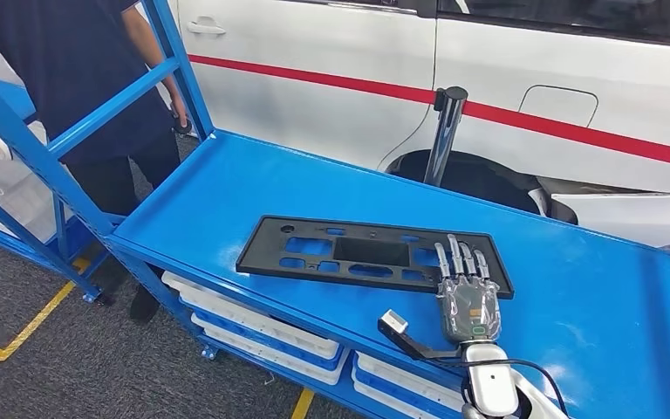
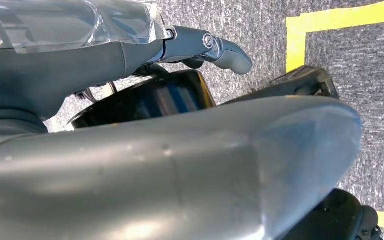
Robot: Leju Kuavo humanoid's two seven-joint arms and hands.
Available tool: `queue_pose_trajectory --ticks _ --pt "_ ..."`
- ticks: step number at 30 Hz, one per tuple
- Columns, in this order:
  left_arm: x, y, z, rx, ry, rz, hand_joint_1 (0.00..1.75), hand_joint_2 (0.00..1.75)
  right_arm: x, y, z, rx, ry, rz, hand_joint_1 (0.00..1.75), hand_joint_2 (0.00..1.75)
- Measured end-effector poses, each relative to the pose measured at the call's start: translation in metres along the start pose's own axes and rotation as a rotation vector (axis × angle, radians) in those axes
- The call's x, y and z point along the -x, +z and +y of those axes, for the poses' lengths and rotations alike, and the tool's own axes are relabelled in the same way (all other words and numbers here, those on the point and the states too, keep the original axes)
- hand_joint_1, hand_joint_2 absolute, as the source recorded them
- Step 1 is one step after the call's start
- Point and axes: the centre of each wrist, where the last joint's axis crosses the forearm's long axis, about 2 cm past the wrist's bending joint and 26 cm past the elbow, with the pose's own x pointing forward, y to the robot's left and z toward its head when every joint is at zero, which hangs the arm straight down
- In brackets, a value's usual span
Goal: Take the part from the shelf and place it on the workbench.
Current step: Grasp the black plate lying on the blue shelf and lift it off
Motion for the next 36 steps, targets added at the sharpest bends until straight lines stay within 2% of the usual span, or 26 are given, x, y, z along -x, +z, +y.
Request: queue_pose_trajectory --ticks 7,11,15,19,20,21,24,26,36 --pt "-0.004 0.000 0.000 -0.004 -0.005 -0.009 0.00 0.00 0.019 -0.005 0.005 -0.026 0.003 0.070 0.01 1.75" --pt "-0.010 0.000 0.001 -0.010 -0.004 -0.020 0.00 0.00 0.026 -0.006 0.006 -0.029 0.014 0.088 0.21 1.75" --pt "-0.011 0.001 0.000 -0.013 -0.003 -0.023 0.00 0.00 0.030 -0.007 0.009 -0.035 0.023 0.100 0.24 1.75" --pt "-0.012 0.001 -0.001 -0.013 -0.002 -0.023 0.00 0.00 0.033 -0.007 0.011 -0.039 0.035 0.105 0.50 1.75" --pt "-0.012 0.001 -0.001 -0.014 -0.001 -0.023 0.00 0.00 0.034 -0.008 0.012 -0.039 0.038 0.106 0.63 1.75" --pt "-0.012 0.001 -0.001 -0.014 0.000 -0.023 0.00 0.00 0.035 -0.008 0.012 -0.038 0.040 0.105 0.79 1.75" --pt "-0.012 0.001 -0.001 -0.015 0.002 -0.022 0.00 0.00 0.037 -0.008 0.014 -0.028 0.047 0.097 1.49 1.75" --pt "-0.012 0.001 -0.001 -0.016 0.004 -0.022 0.00 0.00 0.038 -0.008 0.015 -0.017 0.048 0.089 1.72 1.75" --pt "-0.011 0.001 -0.001 -0.018 0.014 -0.018 0.00 0.00 0.040 -0.008 0.019 0.059 0.029 0.050 1.75 1.75"
